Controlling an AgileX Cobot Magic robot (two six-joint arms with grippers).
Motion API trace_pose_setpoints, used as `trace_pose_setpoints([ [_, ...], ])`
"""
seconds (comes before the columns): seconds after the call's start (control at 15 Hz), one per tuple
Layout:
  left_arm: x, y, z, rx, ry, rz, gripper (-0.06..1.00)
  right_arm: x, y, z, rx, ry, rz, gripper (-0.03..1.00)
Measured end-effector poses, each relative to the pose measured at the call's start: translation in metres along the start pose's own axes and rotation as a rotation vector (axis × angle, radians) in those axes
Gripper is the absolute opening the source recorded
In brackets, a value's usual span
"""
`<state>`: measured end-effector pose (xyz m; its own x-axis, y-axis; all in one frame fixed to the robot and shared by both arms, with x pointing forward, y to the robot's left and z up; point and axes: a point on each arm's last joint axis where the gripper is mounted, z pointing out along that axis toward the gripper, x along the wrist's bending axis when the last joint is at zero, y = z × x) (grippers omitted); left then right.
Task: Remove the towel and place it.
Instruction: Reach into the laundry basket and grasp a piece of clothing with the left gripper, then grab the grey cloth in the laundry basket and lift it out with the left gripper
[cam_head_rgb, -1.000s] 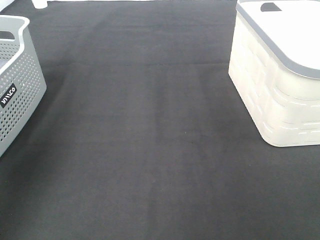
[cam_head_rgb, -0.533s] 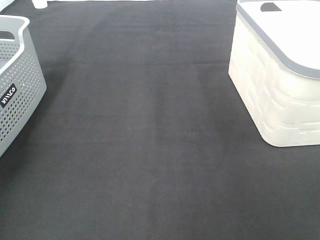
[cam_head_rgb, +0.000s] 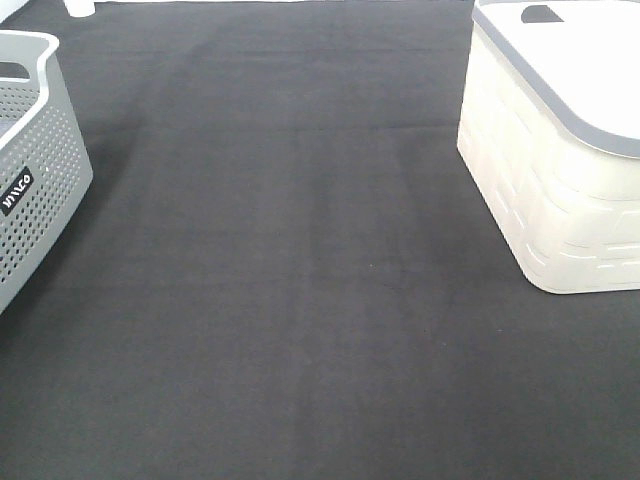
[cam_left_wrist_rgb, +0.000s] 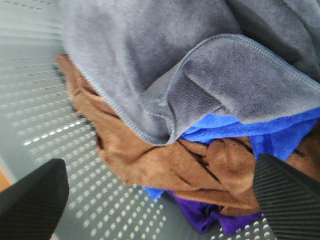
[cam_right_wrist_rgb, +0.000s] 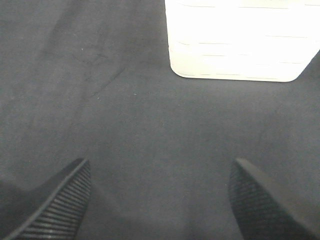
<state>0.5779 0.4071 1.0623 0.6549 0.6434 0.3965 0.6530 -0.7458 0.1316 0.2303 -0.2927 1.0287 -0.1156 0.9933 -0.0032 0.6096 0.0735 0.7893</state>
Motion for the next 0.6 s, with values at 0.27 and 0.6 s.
trace_pose_setpoints([
  [0.27,0.012,0.008,0.040,-0.026,0.068,0.087,0.90,0.000,0.000,0.000,0.000,0.000,0.000,0.74],
  [0.6,0.002,0.028,0.081,-0.032,0.032,0.198,0.77,0.000,0.000,0.000,0.000,0.000,0.000,0.74],
])
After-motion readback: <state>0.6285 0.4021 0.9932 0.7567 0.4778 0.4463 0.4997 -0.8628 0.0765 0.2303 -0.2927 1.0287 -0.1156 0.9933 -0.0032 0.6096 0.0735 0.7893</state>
